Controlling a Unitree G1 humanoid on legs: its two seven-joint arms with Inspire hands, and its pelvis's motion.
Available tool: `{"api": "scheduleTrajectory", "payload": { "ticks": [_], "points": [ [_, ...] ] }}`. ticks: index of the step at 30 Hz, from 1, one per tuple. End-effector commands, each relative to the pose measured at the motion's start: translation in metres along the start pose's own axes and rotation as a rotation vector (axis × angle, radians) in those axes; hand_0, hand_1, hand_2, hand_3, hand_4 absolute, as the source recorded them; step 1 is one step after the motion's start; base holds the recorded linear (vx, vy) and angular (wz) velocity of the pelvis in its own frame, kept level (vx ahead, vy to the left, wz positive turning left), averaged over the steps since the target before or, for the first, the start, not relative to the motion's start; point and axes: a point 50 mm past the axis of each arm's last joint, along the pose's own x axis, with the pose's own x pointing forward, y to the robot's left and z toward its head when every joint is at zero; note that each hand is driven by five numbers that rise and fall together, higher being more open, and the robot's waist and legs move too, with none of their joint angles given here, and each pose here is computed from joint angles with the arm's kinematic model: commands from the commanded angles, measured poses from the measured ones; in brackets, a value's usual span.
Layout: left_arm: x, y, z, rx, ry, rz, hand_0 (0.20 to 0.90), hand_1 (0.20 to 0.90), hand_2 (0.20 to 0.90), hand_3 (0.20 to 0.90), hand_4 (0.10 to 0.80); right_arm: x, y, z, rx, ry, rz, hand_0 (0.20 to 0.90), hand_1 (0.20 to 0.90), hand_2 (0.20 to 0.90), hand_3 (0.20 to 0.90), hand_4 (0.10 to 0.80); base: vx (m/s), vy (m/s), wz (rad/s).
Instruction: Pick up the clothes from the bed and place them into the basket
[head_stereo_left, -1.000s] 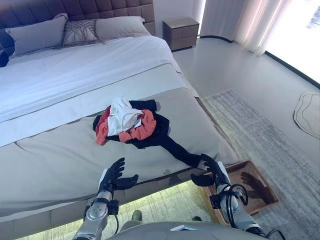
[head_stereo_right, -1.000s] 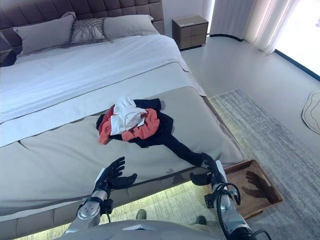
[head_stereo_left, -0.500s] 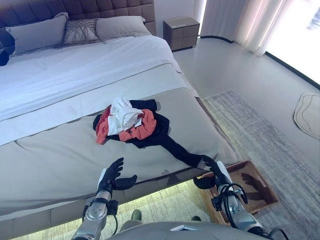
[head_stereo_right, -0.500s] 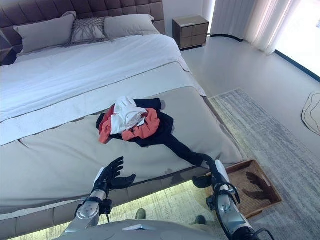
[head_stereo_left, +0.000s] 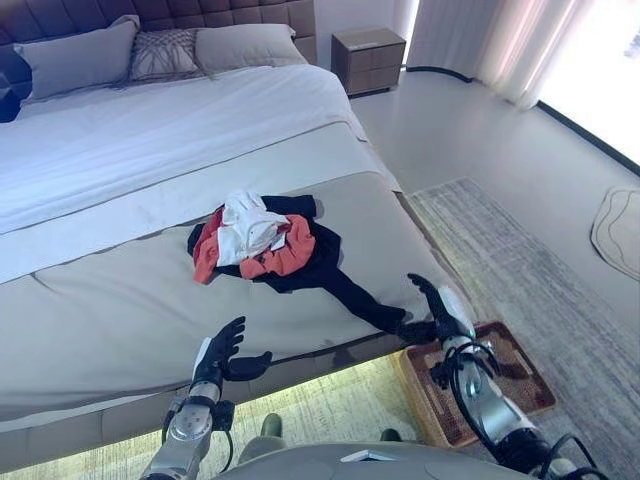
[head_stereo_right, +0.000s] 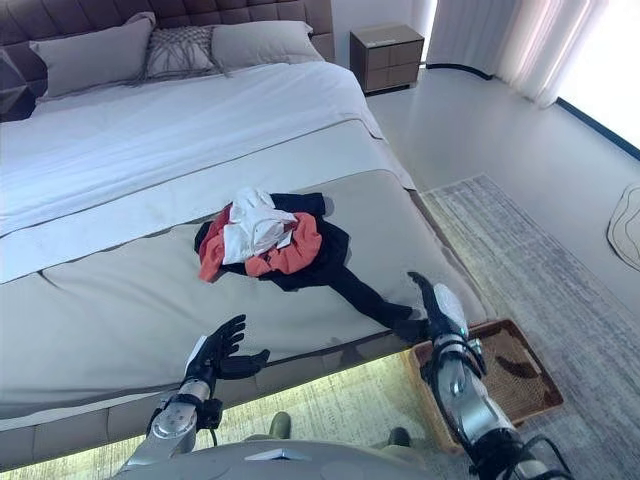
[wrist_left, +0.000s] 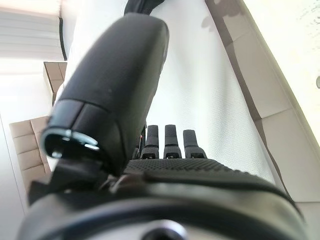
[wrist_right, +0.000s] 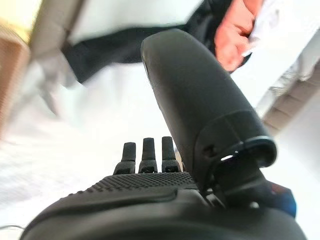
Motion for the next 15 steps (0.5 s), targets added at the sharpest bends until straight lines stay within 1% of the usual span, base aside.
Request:
{"api": "scheduleTrajectory", "payload": {
  "ticks": [1, 3, 4, 5, 6, 8, 11, 15],
  "points": [
    [0.013, 0.024, 0.049, 0.115, -0.207, 0.029, 0.900, 0.900, 0.900, 0.900, 0.800, 0.026, -0.040, 0.061, 0.000, -0.265, -0.157, 0.900, 0.900, 0.900, 0.900, 0.800, 0.024, -0.022, 0.04],
    [0.013, 0.025, 0.048, 0.130, -0.198, 0.032, 0.900, 0.900, 0.900, 0.900, 0.800, 0.034, -0.056, 0.073, -0.061, -0.305, -0.177, 0.900, 0.900, 0.900, 0.900, 0.800, 0.032, -0.029, 0.05],
    [0.013, 0.025, 0.048, 0.130, -0.199, 0.032, 0.900, 0.900, 0.900, 0.900, 0.800, 0.034, -0.056, 0.073, -0.061, -0.305, -0.177, 0.900, 0.900, 0.900, 0.900, 0.800, 0.025, -0.021, 0.06],
    [0.014, 0.025, 0.049, 0.139, -0.201, 0.030, 0.900, 0.900, 0.900, 0.900, 0.800, 0.044, -0.068, 0.091, -0.120, -0.341, -0.194, 0.900, 0.900, 0.900, 0.900, 0.800, 0.012, -0.005, 0.05],
    [0.014, 0.025, 0.051, 0.142, -0.203, 0.026, 0.900, 0.900, 0.900, 0.900, 0.800, 0.047, -0.072, 0.095, -0.130, -0.346, -0.201, 0.900, 0.900, 0.900, 0.900, 0.800, 0.036, 0.014, 0.07],
    [0.014, 0.022, 0.052, 0.174, -0.218, 0.002, 0.900, 0.900, 0.900, 0.900, 0.800, 0.058, -0.090, 0.120, -0.188, -0.388, -0.218, 0.900, 0.900, 0.900, 0.900, 0.800, 0.056, 0.053, 0.14],
    [0.015, 0.018, 0.054, 0.206, -0.233, -0.028, 0.900, 0.900, 0.900, 0.900, 0.800, 0.065, -0.104, 0.139, -0.240, -0.412, -0.237, 0.900, 0.900, 0.900, 0.900, 0.800, 0.054, 0.228, 0.17],
    [0.023, 0.013, 0.073, 0.233, -0.283, -0.071, 0.900, 0.900, 0.900, 0.900, 0.800, 0.073, -0.127, 0.164, -0.283, -0.418, -0.318, 0.900, 0.900, 0.900, 0.900, 0.800, 0.048, 0.289, 0.38]
  ]
}}
